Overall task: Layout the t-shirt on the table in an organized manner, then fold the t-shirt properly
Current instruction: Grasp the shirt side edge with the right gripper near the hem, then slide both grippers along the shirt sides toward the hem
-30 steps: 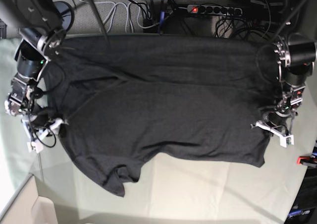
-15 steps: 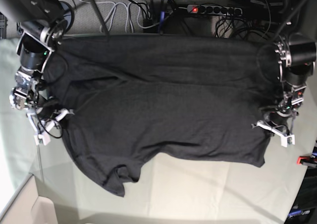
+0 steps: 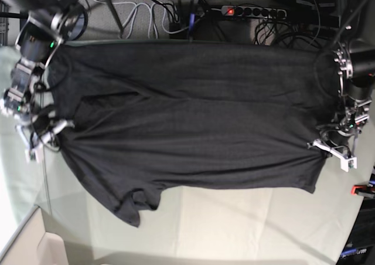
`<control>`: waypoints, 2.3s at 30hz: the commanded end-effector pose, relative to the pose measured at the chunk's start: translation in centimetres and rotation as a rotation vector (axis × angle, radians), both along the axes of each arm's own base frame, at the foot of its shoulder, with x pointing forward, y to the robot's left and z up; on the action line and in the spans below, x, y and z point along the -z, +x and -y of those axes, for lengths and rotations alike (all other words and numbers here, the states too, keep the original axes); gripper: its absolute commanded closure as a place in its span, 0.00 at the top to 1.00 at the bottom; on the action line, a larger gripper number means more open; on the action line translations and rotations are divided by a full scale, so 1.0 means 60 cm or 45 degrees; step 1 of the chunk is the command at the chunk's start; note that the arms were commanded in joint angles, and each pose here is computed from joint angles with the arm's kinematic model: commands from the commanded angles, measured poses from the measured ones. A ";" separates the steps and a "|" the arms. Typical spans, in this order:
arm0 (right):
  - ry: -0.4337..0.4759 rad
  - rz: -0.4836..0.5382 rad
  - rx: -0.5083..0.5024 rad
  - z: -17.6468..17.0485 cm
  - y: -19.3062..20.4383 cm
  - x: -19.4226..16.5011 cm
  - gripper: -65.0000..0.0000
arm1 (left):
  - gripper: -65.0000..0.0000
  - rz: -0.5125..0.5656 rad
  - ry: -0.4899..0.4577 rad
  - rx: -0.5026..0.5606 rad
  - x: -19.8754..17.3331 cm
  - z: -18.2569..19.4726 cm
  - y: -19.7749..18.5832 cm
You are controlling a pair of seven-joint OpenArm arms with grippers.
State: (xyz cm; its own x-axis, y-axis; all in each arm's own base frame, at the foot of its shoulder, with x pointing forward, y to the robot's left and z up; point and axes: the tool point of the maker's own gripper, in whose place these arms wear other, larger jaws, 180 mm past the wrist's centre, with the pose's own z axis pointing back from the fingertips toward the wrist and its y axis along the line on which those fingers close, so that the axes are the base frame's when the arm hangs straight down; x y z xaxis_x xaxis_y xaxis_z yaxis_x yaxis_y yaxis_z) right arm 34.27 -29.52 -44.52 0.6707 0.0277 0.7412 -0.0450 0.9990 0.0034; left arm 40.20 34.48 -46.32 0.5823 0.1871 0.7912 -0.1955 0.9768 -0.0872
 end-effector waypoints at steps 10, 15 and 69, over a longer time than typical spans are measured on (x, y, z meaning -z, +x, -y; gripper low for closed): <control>-0.055 0.065 0.014 0.019 -0.043 -0.022 0.00 | 0.00 -0.015 0.058 -0.037 -0.006 -0.049 -0.023; -0.076 0.090 0.012 0.014 -0.048 -0.034 0.00 | 0.00 -0.058 0.061 -0.036 0.015 -0.051 -0.050; -0.199 0.090 -0.027 0.013 -0.114 -0.056 0.43 | 0.41 0.198 0.105 -0.132 -0.123 -0.033 -0.114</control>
